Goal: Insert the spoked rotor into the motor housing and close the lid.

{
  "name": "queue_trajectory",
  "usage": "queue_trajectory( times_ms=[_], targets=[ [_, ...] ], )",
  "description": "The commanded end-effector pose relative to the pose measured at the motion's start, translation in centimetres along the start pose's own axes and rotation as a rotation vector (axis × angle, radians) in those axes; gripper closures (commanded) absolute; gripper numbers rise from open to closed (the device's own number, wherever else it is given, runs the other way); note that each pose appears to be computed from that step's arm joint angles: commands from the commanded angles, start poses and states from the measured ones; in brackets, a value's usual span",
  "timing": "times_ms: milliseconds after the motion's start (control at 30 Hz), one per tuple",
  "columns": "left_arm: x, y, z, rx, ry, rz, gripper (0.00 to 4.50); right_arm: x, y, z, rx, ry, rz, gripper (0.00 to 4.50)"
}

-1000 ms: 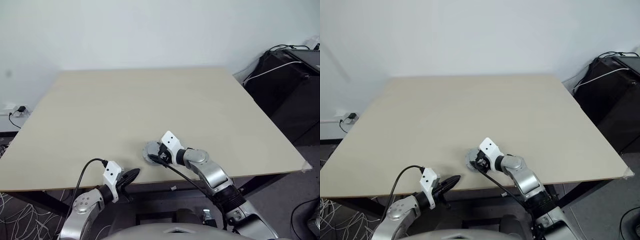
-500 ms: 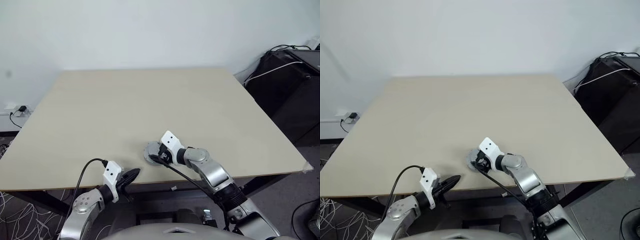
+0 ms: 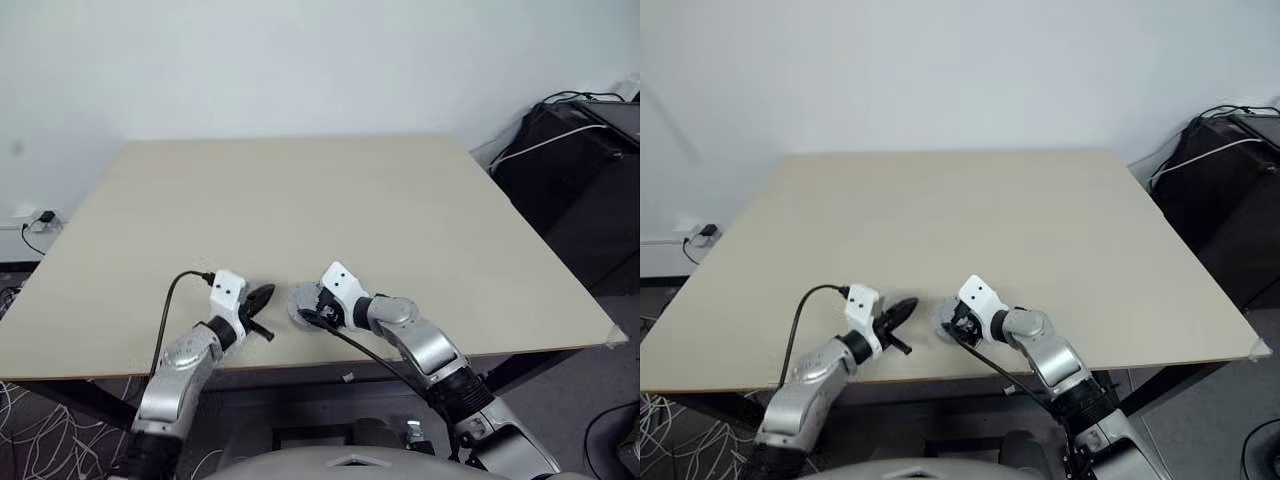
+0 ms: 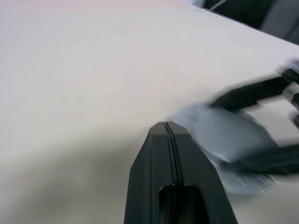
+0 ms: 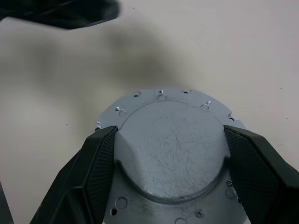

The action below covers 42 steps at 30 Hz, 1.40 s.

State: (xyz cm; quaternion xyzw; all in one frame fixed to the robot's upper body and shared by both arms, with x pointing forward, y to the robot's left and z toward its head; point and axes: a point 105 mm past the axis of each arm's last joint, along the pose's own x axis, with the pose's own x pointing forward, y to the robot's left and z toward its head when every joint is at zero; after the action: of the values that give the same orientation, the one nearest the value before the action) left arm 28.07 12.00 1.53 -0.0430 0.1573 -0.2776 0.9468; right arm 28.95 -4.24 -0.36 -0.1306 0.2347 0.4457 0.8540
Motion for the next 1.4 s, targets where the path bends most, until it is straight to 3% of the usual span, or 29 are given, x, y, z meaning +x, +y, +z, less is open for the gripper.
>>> queue_trajectory(
  times_ms=[33,333,633,1300,1400],
  targets=[
    [0.8,-0.8,1.3,-0.082,0.022,-0.09,4.5,-0.2,-0.7,-2.6,0.026,0.102,-0.046,1.3],
    [2.1,0.1,0.0,-0.209,0.208,-0.229,4.5,-0.2,-0.5,-2.3,0.028,0.089,-0.043,1.3],
    [3.3,0.5,-0.1,-0.229,0.26,-0.25,4.5,-0.3,-0.5,-2.2,0.032,0.086,-0.048,1.3],
    [4.6,-1.7,-1.7,-0.242,0.392,-0.348,4.5,-0.3,-0.3,-1.5,0.047,0.049,-0.042,1.3],
    [4.6,-1.8,-1.8,-0.239,0.398,-0.35,4.5,-0.6,-0.4,-1.1,0.06,0.031,-0.043,0.29]
  ],
)
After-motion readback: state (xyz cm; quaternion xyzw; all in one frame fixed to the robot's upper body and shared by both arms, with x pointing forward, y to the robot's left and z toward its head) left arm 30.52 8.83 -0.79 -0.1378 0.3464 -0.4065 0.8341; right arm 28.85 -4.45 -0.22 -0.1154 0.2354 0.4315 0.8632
